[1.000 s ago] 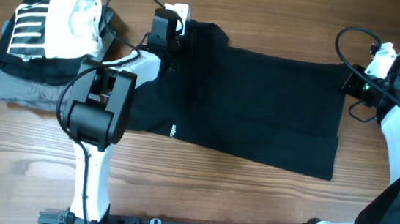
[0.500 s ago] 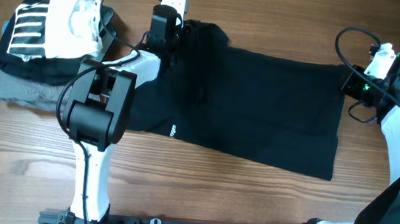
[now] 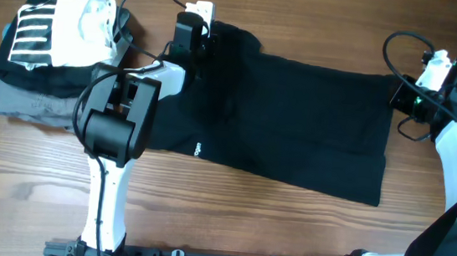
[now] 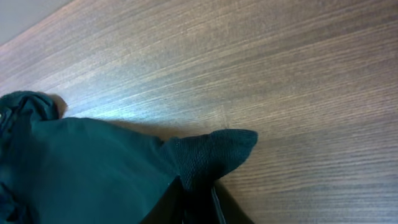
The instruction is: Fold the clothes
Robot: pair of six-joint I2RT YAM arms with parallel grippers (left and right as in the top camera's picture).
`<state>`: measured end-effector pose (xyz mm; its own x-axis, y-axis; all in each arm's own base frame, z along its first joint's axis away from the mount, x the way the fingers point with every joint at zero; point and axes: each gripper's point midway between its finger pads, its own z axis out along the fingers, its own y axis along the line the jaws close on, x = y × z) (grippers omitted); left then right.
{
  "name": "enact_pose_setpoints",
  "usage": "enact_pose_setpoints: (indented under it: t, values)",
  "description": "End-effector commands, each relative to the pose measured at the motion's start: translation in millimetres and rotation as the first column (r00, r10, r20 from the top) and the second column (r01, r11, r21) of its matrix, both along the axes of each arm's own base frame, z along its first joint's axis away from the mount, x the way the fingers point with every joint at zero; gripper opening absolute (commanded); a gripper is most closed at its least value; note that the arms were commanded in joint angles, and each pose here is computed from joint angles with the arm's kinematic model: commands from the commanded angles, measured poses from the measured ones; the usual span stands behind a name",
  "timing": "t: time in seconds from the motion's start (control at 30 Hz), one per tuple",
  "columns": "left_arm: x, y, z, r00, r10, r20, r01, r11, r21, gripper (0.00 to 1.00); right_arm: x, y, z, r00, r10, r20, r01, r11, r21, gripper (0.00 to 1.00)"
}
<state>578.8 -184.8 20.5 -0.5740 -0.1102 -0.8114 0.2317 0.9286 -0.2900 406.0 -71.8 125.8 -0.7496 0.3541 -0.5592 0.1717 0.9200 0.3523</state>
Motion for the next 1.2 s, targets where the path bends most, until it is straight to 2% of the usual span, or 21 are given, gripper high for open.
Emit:
enact_pose_setpoints:
  t: [0.0,0.17,0.3,0.47,0.6,0.7,0.73,0.83,0.9,1.0,1.07,1.17]
  values:
    - [1.0,-6.9,17.0,0.999,-0.043,0.026,0.044,0.998,-0.041,0.04,-2.0,6.2,4.4,1.000,0.012,0.007,-0.012,1.000,0.015,0.16]
    - [-5.0,2.3,80.6,0.997,-0.046,0.060,0.047,0.999,-0.019,0.04,-1.0,0.6,4.0,1.000,-0.006,0.007,0.006,1.000,-0.013,0.15]
    - [-27.1,24.5,134.2,0.999,-0.022,0.023,0.022,1.000,-0.004,0.04,2.3,-3.1,6.1,0.999,-0.035,0.018,0.035,0.999,-0.013,0.16]
    - [-58.5,41.0,151.2,0.997,0.005,-0.077,-0.003,1.000,0.031,0.04,-5.0,-9.1,-0.7,0.994,-0.106,-0.034,0.106,0.994,-0.008,0.16]
    - [-109.3,82.5,165.5,0.967,0.156,-0.200,-0.120,0.976,0.183,0.04,-23.9,-6.1,-7.2,0.987,-0.114,-0.112,0.115,0.993,0.001,0.16]
    - [-126.5,82.3,176.2,0.964,0.141,-0.225,-0.103,0.979,0.175,0.04,-30.2,-3.9,-3.1,0.986,-0.112,-0.121,0.113,0.994,0.002,0.16]
    - [-127.6,78.1,176.3,0.965,0.122,-0.230,-0.086,0.983,0.159,0.13,-29.7,-4.0,-0.7,0.987,-0.113,-0.113,0.114,0.994,0.001,0.17]
    - [-116.0,71.2,156.2,0.965,0.094,-0.246,-0.057,0.986,0.155,0.42,-27.9,-4.7,1.4,0.988,-0.113,-0.102,0.113,0.994,-0.002,0.19]
    - [-100.0,67.5,130.1,0.966,0.072,-0.247,-0.026,0.983,0.182,0.52,-26.3,-5.1,2.5,0.989,-0.112,-0.093,0.112,0.994,-0.004,0.20]
    - [-78.0,58.7,82.0,0.961,0.053,-0.271,-0.006,0.985,0.172,0.57,-24.3,-5.8,3.8,0.990,-0.113,-0.083,0.113,0.994,-0.006,0.20]
    - [-65.0,49.8,44.0,0.958,0.026,-0.286,0.018,0.989,0.149,0.56,-23.2,-6.2,4.6,0.991,-0.113,-0.078,0.113,0.994,-0.007,0.20]
    - [-53.4,43.3,15.5,0.961,0.006,-0.278,0.031,0.991,0.130,0.56,-21.9,-6.7,5.5,0.991,-0.114,-0.071,0.113,0.994,-0.009,0.21]
